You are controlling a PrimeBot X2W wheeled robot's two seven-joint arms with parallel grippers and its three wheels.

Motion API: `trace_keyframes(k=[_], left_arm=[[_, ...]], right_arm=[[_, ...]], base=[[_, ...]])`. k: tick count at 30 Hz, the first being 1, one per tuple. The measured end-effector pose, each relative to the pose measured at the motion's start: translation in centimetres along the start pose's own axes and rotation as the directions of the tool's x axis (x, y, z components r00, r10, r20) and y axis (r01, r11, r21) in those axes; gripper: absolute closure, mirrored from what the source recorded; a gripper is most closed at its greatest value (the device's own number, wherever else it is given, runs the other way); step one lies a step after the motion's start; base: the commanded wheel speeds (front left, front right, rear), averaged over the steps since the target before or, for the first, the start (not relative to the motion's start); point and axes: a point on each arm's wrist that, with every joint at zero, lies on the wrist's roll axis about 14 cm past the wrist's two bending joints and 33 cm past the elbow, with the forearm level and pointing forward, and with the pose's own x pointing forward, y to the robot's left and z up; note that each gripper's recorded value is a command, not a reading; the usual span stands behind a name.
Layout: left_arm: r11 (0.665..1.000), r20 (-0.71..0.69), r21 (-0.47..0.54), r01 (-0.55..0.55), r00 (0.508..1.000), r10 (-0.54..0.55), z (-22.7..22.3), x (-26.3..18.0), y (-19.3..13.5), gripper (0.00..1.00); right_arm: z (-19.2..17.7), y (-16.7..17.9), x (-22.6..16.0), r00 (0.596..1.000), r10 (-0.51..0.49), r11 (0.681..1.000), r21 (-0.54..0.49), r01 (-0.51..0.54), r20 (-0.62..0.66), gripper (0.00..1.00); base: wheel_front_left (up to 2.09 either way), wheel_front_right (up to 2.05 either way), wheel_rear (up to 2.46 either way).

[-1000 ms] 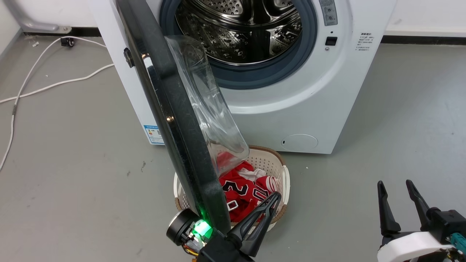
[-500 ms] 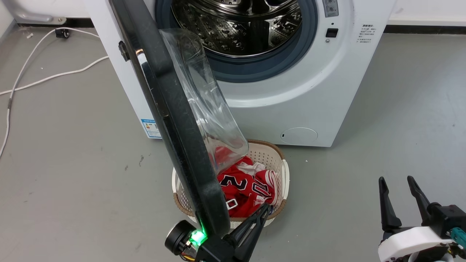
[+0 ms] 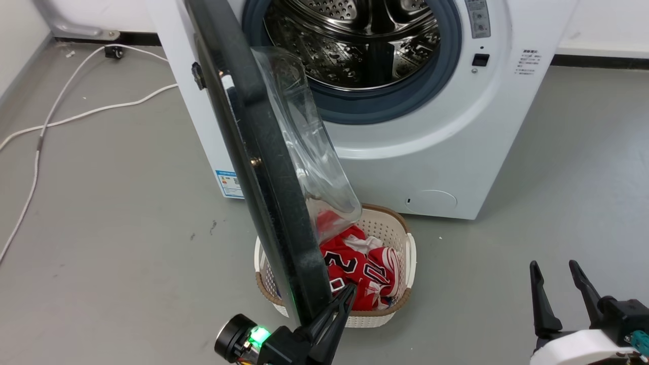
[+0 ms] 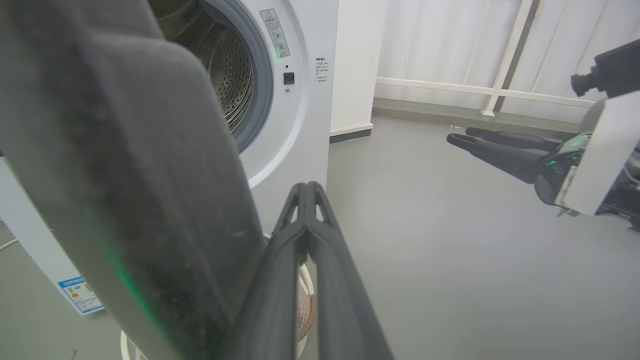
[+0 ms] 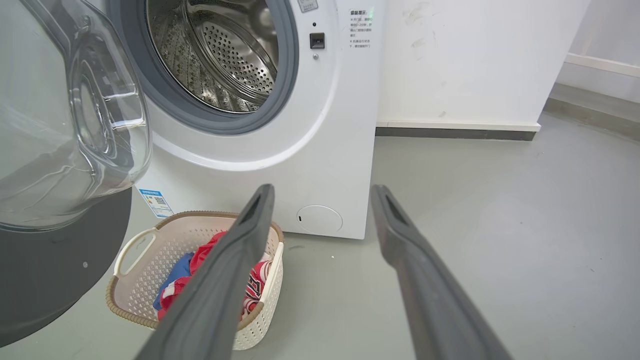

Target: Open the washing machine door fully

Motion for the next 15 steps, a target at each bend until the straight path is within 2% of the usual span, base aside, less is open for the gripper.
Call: trace_keyframes(k=[15], left_arm=[[0.984, 0.018, 0.029, -0.174, 0.985, 0.174, 0.8, -3.5, 3.6, 1.00]], right_arm=[[-0.2, 3.0, 0.0, 0.994, 0.111, 0.994, 0.010, -0.110, -0.010, 0.00]], base=[[0.00, 0.00, 0.00]])
